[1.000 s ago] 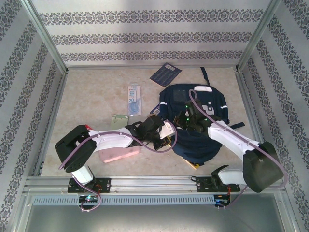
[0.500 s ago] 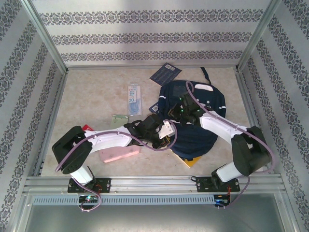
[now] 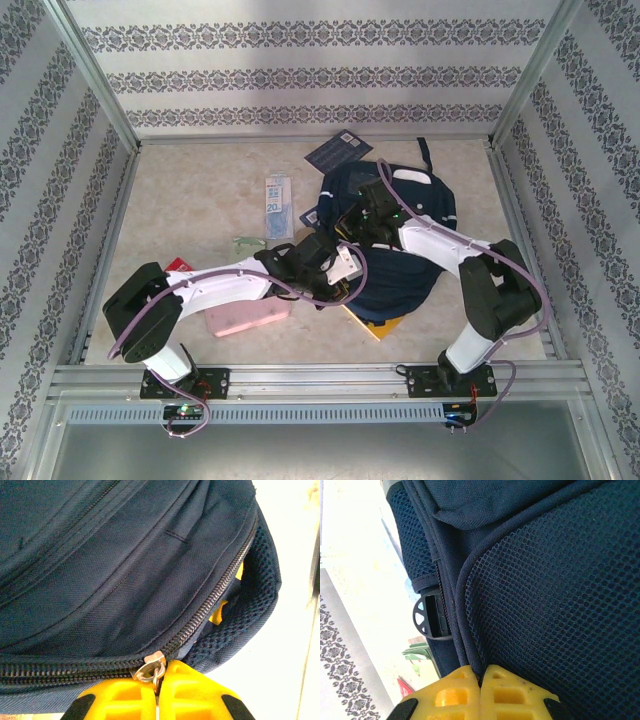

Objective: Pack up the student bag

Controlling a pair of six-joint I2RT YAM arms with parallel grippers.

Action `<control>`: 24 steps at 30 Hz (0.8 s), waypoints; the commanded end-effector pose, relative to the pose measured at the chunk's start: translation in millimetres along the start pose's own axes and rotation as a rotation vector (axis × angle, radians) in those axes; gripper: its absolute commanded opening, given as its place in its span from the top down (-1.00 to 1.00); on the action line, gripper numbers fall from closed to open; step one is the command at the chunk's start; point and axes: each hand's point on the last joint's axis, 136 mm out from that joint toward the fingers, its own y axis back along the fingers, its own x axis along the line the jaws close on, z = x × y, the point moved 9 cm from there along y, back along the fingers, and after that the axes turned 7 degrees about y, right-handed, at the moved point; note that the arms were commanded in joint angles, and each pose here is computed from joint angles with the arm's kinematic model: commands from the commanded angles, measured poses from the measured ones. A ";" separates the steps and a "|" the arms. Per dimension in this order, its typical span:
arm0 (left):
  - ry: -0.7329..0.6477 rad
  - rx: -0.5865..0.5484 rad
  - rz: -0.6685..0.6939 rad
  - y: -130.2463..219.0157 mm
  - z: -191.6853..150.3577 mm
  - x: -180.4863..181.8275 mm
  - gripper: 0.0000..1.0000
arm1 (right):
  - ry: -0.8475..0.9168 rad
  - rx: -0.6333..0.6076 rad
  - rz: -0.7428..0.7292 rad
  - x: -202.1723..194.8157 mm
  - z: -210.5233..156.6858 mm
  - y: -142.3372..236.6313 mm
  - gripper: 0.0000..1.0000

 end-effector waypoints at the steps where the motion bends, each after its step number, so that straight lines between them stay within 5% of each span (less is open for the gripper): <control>1: -0.039 -0.032 -0.160 2.1 20.6 -28.1 0.94 | 0.021 -0.092 0.234 57.8 14.9 5.9 1.00; 11: -0.047 -0.005 -0.257 -12.5 37.7 -46.6 0.87 | 0.020 -0.074 0.222 59.2 10.8 -8.6 1.00; 19: -0.036 0.020 -0.202 -9.8 27.0 -41.5 0.94 | 0.115 -0.069 0.185 53.5 12.8 -6.0 1.00; 20: -0.041 0.020 -0.192 -8.6 25.2 -40.9 0.98 | 0.136 -0.069 0.174 52.2 12.5 -4.2 0.93; 24: -0.062 0.015 -0.162 -2.8 19.1 -37.9 1.00 | 0.180 -0.085 0.165 43.7 18.5 11.7 0.05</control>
